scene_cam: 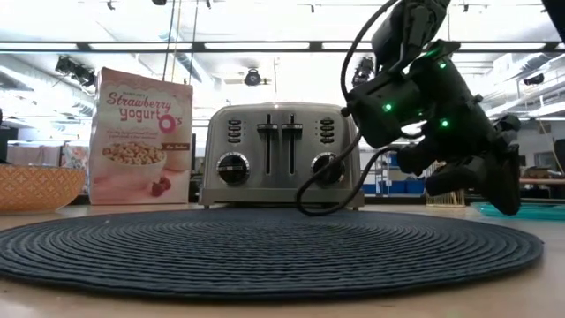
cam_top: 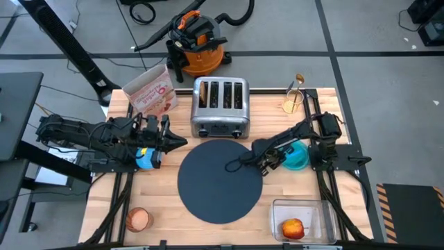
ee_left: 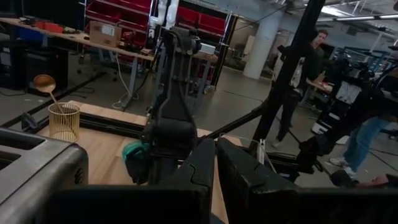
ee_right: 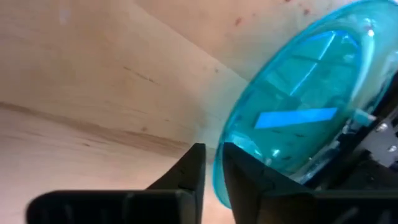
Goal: Arrange a breakfast setting
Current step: Put the blue plate on the bottom left of the blue tablemat
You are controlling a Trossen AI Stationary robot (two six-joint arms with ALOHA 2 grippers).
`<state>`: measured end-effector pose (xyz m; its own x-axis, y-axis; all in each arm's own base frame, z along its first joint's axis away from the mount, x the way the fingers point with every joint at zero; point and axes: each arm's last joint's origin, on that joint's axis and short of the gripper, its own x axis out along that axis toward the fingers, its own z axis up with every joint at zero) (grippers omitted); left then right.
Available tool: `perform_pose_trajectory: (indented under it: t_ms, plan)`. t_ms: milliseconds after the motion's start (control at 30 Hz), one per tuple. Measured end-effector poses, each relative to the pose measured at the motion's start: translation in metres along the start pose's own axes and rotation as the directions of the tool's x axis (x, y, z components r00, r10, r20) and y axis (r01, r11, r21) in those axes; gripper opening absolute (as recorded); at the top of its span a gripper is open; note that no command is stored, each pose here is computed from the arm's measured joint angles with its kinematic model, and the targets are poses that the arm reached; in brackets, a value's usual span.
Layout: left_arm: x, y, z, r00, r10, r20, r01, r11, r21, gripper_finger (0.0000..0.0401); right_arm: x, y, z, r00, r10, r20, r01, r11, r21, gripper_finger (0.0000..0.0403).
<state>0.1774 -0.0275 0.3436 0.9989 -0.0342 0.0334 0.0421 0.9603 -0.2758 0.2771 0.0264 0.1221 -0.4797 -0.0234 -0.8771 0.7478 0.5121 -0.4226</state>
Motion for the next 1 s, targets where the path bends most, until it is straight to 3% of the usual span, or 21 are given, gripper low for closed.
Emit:
perform_pose_trajectory:
  t_ms: [200, 400, 667, 867, 1000]
  plan:
    - [0.000, 0.000, 0.000, 1.000, 0.000, -0.001, 0.000, 1.000, -0.002, 0.0027, 0.000, -0.001, 0.003, 1.000, 0.003, -0.003, -0.003, 1.000, 0.016, 0.0010]
    - [0.000, 0.000, 0.000, 1.000, 0.000, -0.002, 0.000, 1.000, -0.002, 0.0027, -0.004, 0.001, 0.001, 1.000, 0.009, 0.000, -0.009, 1.000, 0.021, 0.0010]
    - [0.000, 0.000, 0.000, 1.000, 0.000, -0.004, 0.000, 1.000, -0.001, 0.0027, -0.052, 0.012, -0.016, 0.997, 0.016, 0.071, -0.013, 0.999, -0.046, 0.0005]
    - [0.000, 0.000, -0.001, 1.000, 0.001, -0.009, -0.002, 0.997, -0.074, 0.0027, -0.105, 0.024, -0.044, 0.972, 0.121, 0.201, -0.069, 0.966, -0.248, 0.0005]
    - [0.000, 0.001, -0.004, 0.999, 0.009, -0.037, -0.012, 0.997, -0.079, 0.0027, -0.129, 0.037, -0.068, 0.931, 0.261, 0.256, -0.106, 0.862, -0.496, 0.0005]
